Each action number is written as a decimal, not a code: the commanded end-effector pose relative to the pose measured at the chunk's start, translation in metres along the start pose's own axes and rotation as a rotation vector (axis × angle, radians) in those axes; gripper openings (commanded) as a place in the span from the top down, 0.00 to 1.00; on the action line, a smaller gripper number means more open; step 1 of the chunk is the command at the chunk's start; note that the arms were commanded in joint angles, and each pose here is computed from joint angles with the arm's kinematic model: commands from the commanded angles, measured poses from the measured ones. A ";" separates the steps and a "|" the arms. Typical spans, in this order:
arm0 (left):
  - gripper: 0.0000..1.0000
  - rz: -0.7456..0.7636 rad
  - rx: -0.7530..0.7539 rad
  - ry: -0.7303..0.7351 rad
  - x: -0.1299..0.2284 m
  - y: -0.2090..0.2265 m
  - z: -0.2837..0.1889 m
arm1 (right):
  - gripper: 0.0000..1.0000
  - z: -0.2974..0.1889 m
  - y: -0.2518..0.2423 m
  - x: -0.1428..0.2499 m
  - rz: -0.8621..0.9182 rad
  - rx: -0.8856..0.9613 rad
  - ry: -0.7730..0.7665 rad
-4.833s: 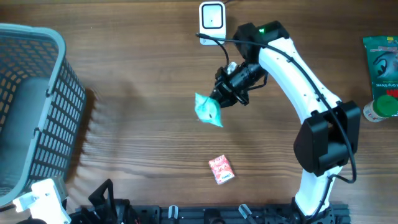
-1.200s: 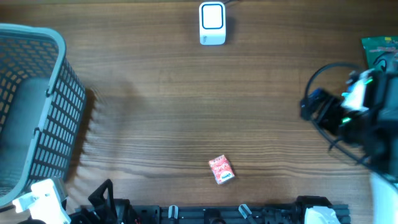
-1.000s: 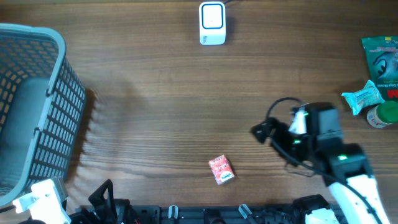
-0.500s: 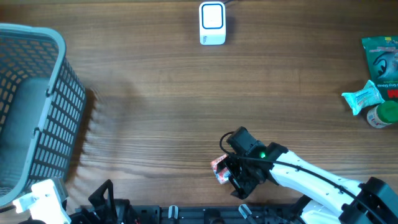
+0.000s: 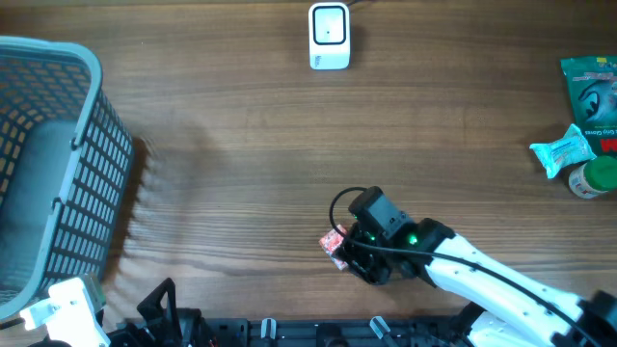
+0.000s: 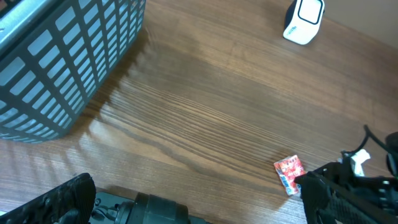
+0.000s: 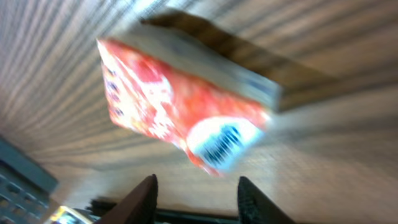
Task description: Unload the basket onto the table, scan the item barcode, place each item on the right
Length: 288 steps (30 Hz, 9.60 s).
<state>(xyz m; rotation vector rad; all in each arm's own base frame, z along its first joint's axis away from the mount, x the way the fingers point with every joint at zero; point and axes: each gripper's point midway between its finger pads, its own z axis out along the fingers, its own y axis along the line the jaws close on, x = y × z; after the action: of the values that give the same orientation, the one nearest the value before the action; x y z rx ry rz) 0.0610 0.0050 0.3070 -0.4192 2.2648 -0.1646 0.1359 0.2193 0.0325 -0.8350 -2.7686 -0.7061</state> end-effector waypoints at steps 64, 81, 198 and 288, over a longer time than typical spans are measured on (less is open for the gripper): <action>0.00 0.014 -0.009 -0.009 -0.001 0.002 0.000 | 0.96 0.022 -0.001 -0.114 -0.198 0.125 -0.208; 0.00 0.014 -0.009 -0.009 -0.001 0.002 0.000 | 0.96 -0.087 0.051 -0.006 0.149 -0.291 0.637; 0.00 0.014 -0.009 -0.009 -0.001 0.002 0.000 | 0.01 -0.223 -0.022 -0.140 -0.747 -0.431 -1.510; 0.00 0.202 0.202 -0.623 -0.005 -0.016 0.238 | 0.00 -0.224 -0.026 -0.143 -0.967 -0.175 -1.605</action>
<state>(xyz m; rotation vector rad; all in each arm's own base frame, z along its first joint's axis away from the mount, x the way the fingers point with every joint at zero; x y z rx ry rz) 0.2462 -0.0028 0.1582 -0.1320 1.6455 -0.1436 0.2453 0.0238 0.1754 0.3243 -4.6794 -0.3838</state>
